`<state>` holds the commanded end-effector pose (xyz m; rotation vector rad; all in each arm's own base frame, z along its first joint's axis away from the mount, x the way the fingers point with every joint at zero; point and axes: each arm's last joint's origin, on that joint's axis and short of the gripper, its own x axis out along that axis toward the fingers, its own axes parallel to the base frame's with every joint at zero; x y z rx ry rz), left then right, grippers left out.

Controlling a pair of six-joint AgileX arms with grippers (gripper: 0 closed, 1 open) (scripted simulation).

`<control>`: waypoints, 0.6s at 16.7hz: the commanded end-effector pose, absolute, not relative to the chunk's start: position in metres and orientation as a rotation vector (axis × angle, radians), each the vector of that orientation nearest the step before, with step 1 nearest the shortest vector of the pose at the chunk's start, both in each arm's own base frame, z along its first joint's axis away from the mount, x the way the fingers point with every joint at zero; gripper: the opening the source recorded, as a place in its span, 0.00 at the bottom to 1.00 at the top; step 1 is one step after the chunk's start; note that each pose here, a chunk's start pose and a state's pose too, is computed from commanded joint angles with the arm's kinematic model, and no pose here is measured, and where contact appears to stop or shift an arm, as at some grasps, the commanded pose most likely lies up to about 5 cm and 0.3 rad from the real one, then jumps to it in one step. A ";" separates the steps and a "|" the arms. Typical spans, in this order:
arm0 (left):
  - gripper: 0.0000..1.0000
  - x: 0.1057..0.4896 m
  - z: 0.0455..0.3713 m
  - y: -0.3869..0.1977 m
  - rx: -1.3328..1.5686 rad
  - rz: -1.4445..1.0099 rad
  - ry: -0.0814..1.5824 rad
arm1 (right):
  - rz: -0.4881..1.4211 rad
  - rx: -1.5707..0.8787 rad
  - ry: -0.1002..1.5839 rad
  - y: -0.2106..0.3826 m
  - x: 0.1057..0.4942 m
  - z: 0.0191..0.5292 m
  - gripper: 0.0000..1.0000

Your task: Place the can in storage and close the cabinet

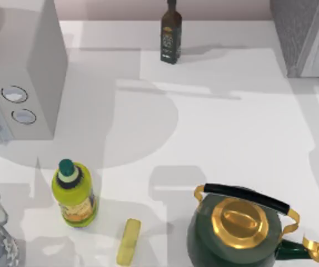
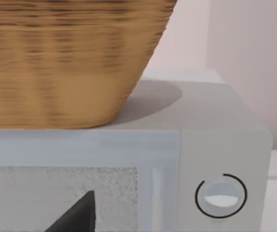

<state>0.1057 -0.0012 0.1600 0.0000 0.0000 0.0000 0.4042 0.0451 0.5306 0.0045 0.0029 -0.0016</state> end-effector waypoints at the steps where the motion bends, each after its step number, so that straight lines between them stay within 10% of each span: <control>1: 1.00 0.106 0.160 -0.001 0.000 0.000 0.000 | -0.002 0.004 0.005 0.045 0.406 0.529 0.00; 5: 1.00 0.106 0.160 -0.001 0.000 0.000 0.000 | -0.002 0.004 0.005 0.045 0.406 0.529 0.00; 10: 1.00 0.106 0.160 -0.001 0.000 0.000 0.000 | -0.002 0.004 0.005 0.045 0.406 0.529 0.38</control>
